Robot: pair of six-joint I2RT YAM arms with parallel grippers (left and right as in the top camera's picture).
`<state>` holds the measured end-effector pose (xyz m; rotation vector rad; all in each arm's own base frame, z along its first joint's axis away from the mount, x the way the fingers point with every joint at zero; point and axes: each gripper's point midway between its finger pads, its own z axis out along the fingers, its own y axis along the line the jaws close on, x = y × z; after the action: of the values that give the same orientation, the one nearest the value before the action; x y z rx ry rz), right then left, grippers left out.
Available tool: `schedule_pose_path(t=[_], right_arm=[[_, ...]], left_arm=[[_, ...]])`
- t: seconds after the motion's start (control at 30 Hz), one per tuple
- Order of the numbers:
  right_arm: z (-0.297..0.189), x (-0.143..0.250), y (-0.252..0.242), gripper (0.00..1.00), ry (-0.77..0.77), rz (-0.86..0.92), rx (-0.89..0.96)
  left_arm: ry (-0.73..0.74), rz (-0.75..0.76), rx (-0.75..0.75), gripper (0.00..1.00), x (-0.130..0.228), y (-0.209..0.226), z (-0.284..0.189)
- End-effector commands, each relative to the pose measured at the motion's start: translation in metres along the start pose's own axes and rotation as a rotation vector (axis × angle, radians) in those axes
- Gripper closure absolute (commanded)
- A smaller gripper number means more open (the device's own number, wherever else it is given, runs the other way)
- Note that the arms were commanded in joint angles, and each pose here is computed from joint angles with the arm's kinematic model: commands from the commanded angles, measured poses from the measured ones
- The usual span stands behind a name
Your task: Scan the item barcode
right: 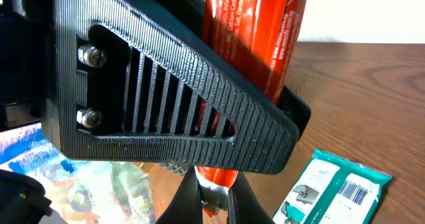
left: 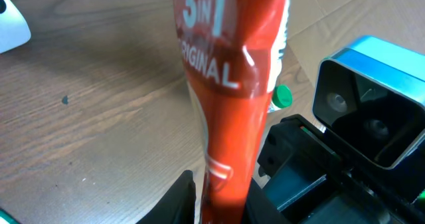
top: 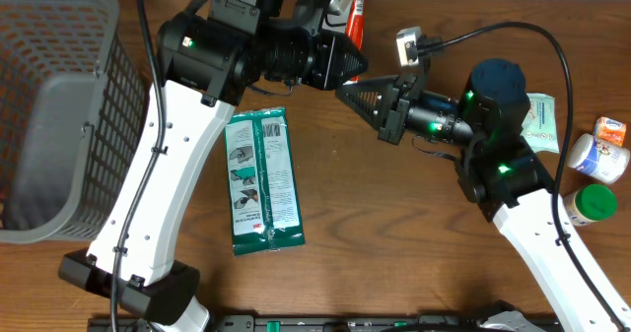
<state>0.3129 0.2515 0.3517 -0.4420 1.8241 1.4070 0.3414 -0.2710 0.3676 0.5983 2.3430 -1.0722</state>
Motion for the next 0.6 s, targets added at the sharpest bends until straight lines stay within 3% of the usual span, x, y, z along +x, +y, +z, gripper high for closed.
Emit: schedule_pose_path(t=[0.0,0.13,0.27,0.37,0.4,0.47,0.57], right_arm=[[-0.001,-0.006,0.002,0.99,-0.022,-0.001,0.011],[-0.001,-0.006,0.002,0.99,-0.023,0.0,0.012],[-0.002,-0.008,0.001,0.99,-0.027,0.005,0.017],[-0.004,-0.011,-0.002,0.96,-0.037,0.02,0.024],[-0.005,-0.012,-0.003,0.91,-0.042,0.019,0.027],[-0.008,-0.015,-0.006,0.64,-0.049,0.019,0.034],[-0.014,-0.02,-0.011,0.49,-0.067,0.018,0.049]], left_arm=[[0.01,-0.011,-0.033,0.8,0.001,0.008,0.003],[0.012,-0.022,-0.074,0.8,0.003,0.016,0.003],[0.009,0.006,-0.08,0.92,0.002,0.017,0.002],[0.002,0.006,-0.127,0.93,0.001,0.025,0.002],[0.001,0.006,-0.141,0.93,0.001,0.027,0.001],[-0.005,0.01,-0.177,0.93,-0.001,0.033,0.0],[-0.019,0.043,-0.257,0.93,-0.004,0.046,-0.004]])
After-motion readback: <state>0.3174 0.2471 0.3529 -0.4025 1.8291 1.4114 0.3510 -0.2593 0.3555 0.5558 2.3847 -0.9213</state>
